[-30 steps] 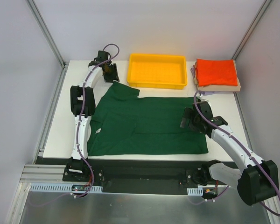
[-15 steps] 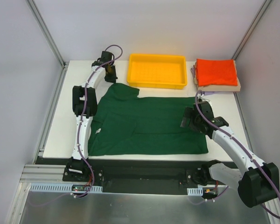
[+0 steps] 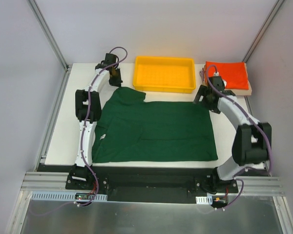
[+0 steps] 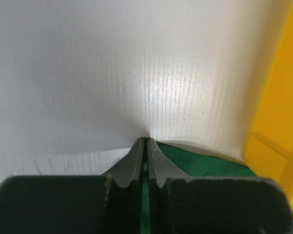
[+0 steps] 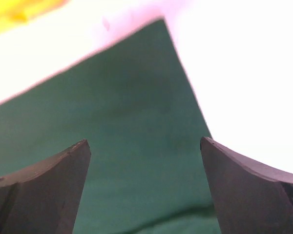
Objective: Fold and stack the t-shirts
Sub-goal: Grap the side of the flattened tshirt furthest away from the robot with both arms
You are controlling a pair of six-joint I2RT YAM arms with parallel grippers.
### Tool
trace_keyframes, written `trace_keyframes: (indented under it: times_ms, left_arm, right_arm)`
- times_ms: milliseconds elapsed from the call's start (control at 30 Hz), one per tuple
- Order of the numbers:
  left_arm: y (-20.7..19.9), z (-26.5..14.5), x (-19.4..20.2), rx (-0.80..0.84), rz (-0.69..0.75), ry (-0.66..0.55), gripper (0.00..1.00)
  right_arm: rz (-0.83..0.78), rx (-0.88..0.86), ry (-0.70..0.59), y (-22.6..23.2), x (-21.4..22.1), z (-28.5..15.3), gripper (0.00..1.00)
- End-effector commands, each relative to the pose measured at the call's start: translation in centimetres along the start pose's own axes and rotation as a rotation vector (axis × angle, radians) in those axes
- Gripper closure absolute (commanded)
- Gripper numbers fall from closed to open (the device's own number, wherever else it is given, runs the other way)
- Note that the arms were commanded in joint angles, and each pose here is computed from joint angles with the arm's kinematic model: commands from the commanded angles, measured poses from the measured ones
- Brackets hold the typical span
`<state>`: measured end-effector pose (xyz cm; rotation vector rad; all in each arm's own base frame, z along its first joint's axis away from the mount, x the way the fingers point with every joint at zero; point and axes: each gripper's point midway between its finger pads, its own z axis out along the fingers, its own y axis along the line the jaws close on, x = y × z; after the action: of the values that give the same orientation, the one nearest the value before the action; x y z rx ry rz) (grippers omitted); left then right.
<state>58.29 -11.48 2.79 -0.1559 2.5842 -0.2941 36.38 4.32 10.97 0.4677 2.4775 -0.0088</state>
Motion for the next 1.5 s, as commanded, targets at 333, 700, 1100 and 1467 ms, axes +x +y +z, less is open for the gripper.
trace_keyframes:
  times_ms: [333, 700, 1100, 1467]
  left_arm:
    - [1.0, -0.1, 2.0, 0.027, -0.044, 0.095, 1.0]
    - [1.1, -0.2, 2.0, 0.028, -0.05, 0.096, 1.0]
    - [1.3, -0.2, 2.2, 0.034, -0.06, 0.098, 1.0]
    - [1.4, -0.4, 2.2, 0.06, -0.082, 0.104, 1.0]
  right_arm:
    - [0.043, 0.084, 0.025, 0.0, -10.2, 12.6, 0.28]
    - [0.07, 0.153, 0.155, -1.2, -7.2, 12.9, 0.38]
    - [0.12, 0.135, 0.238, -0.3, -5.1, 14.6, 0.41]
    - [0.062, 0.201, 0.188, -0.6, -5.5, 13.0, 0.61]
